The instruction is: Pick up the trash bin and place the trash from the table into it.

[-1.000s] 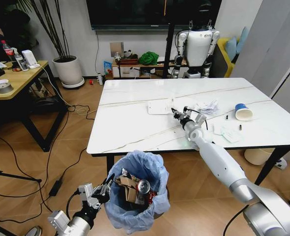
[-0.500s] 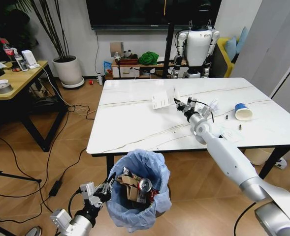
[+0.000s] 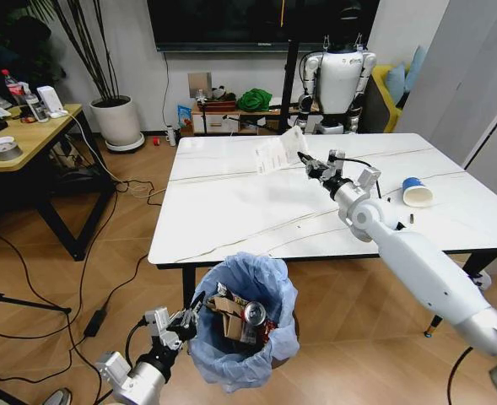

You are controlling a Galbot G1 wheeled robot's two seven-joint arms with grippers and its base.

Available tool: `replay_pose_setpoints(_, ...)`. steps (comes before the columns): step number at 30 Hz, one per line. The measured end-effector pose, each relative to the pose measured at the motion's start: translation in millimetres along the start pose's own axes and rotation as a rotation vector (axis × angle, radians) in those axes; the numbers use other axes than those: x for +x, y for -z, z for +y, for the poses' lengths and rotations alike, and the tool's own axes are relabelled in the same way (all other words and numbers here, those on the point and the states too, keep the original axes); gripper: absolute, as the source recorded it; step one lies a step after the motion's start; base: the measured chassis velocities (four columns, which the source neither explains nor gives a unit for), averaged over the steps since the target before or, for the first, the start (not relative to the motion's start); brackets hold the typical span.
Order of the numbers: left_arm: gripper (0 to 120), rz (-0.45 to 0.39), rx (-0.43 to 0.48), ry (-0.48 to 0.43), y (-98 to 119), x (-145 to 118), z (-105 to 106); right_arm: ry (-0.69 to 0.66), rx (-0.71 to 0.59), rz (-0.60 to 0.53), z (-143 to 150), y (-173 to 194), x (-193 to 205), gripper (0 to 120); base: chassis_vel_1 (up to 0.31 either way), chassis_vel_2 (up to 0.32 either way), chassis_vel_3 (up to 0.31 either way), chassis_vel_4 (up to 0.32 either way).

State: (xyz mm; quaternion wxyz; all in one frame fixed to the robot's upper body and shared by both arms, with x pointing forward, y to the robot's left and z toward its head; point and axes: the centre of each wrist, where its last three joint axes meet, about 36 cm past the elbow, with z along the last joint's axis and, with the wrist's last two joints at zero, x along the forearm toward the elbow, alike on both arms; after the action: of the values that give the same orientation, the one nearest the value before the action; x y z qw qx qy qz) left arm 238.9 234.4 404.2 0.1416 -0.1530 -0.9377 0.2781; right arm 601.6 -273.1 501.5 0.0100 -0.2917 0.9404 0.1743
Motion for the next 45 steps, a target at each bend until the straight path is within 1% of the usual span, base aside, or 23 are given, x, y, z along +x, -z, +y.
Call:
replay_pose_setpoints(3, 0, 0.001, 0.001, -0.001, 0.7, -3.0, 2.0, 0.056, 0.012, -0.019, 17.3, 13.5, 7.6, 0, 0.000, 0.000, 0.000, 0.000)
replay_pose_setpoints(4, 0, 0.001, 0.001, -0.001, 0.7, -3.0, 2.0, 0.056, 0.012, -0.019, 17.3, 13.5, 7.6, 0, 0.000, 0.000, 0.000, 0.000)
replay_pose_setpoints(5, 0, 0.001, 0.002, -0.001, 0.9, -3.8, 2.5, 0.089, 0.012, -0.032, 27.9, 22.5, 11.2, 0, 0.000, 0.000, 0.000, 0.000)
replay_pose_setpoints(10, 0, -0.002, 0.003, -0.005, 2.5, -6.4, 2.5, 0.191, 0.034, -0.074, 60.4, 58.5, 27.0, 0, 0.000, 0.000, 0.000, 0.000)
replay_pose_setpoints(11, 0, -0.002, 0.003, -0.005, 2.5, -6.4, 2.5, 0.191, 0.034, -0.074, 60.4, 58.5, 27.0, 0, 0.000, 0.000, 0.000, 0.000)
replay_pose_setpoints(15, 0, 0.000, 0.006, -0.004, 2.0, -4.9, 1.2, 0.255, 0.059, -0.089, 82.3, 79.6, 49.2, 0, 0.000, 0.000, 0.000, 0.000)
replay_pose_setpoints(17, 0, 0.001, 0.005, -0.004, 1.9, -4.5, 1.0, 0.263, 0.062, -0.090, 85.6, 82.3, 53.4, 0, 0.000, 0.000, 0.000, 0.000)
replay_pose_setpoints(22, 0, -0.002, 0.002, -0.003, 3.5, -1.9, -1.1, 0.325, 0.089, -0.086, 110.3, 94.4, 86.1, 0, 0.000, 0.000, 0.000, 0.000)
replay_pose_setpoints(26, 0, -0.003, 0.003, -0.002, 3.7, -1.4, -1.4, 0.343, 0.095, -0.082, 117.9, 95.8, 94.4, 0, 0.000, 0.000, 0.000, 0.000)
replay_pose_setpoints(29, 0, 0.000, 0.004, 0.005, 1.6, 1.3, -2.6, 0.393, 0.090, -0.072, 139.8, 90.3, 111.2, 0, 0.000, 0.000, 0.000, 0.000)
replay_pose_setpoints(30, 0, 0.000, 0.004, 0.005, 1.6, 1.3, -2.6, 0.393, 0.090, -0.072, 139.8, 90.3, 111.2, 0, 0.000, 0.000, 0.000, 0.000)
replay_pose_setpoints(31, 0, 0.002, 0.003, 0.009, 1.1, 3.2, -3.3, 0.418, 0.087, -0.065, 150.0, 86.2, 116.5, 0, 0.000, 0.000, 0.000, 0.000)
replay_pose_setpoints(34, 0, -0.001, 0.000, 0.011, 2.2, 5.0, -4.1, 0.446, 0.083, -0.048, 161.2, 77.0, 123.4, 0, 0.000, 0.000, 0.000, 0.000)
replay_pose_setpoints(39, 0, -0.004, -0.001, 0.013, 3.0, 5.1, -4.0, 0.453, 0.093, -0.008, 164.0, 61.0, 134.2, 0, 0.000, 0.000, 0.000, 0.000)
replay_pose_setpoints(45, 0, -0.010, 0.001, 0.018, 3.7, 5.9, -4.2, 0.467, 0.104, 0.082, 166.6, 30.1, 155.4, 0, 0.000, 0.000, 0.000, 0.000)
